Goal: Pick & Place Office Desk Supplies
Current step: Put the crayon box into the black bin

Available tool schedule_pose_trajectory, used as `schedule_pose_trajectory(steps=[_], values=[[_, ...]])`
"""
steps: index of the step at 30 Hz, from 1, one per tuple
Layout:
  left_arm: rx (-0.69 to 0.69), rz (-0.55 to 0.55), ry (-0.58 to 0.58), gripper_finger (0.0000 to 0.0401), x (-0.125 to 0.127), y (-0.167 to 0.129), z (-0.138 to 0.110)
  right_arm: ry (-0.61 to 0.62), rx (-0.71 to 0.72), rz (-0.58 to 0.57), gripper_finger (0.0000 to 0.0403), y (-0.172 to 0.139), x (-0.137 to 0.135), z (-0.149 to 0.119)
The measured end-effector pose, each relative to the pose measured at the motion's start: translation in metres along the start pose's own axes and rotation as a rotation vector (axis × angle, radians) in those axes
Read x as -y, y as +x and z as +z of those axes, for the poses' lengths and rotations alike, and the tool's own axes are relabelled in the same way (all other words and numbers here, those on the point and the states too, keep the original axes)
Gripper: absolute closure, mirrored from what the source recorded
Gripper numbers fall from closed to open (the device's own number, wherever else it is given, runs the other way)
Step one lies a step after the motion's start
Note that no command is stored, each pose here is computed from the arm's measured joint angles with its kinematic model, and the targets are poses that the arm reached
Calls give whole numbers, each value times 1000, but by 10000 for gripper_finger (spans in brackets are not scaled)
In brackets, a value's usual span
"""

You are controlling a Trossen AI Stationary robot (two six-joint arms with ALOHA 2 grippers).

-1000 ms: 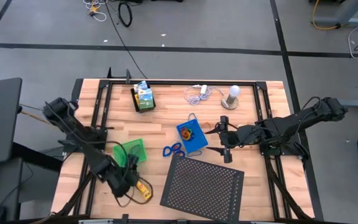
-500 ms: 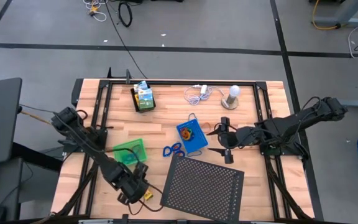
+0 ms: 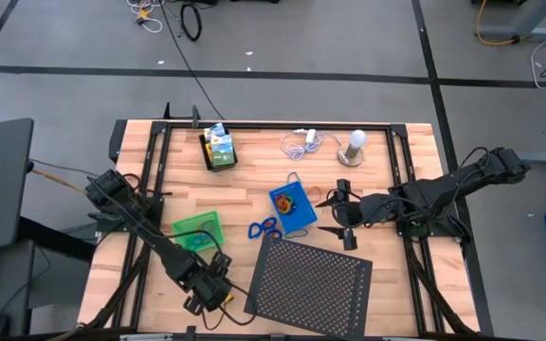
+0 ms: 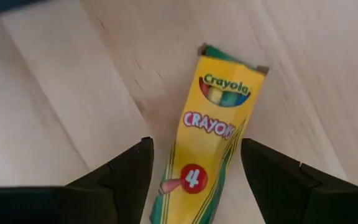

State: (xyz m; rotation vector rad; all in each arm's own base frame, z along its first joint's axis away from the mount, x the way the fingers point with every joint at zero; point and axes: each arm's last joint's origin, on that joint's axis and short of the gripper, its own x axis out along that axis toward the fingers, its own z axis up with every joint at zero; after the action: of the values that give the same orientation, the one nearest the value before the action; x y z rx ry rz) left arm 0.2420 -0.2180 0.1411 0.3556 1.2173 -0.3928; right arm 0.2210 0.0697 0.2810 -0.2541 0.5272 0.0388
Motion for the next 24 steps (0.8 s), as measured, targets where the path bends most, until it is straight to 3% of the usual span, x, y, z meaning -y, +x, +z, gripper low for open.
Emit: schedule_pose_trajectory(steps=[10, 14, 22, 24], values=[[-8, -23, -34, 169, 1, 11, -6, -18, -12, 0, 124, 0, 0, -1], [-8, -17, -47, 216, 1, 11, -6, -21, -12, 0, 124, 0, 0, -1], [-2, -15, -78, 361, 0, 9, -6, -23, -12, -3, 124, 0, 0, -1], [-2, -12, -92, 367, 0, 9, -6, -23, -12, -4, 124, 0, 0, -1]])
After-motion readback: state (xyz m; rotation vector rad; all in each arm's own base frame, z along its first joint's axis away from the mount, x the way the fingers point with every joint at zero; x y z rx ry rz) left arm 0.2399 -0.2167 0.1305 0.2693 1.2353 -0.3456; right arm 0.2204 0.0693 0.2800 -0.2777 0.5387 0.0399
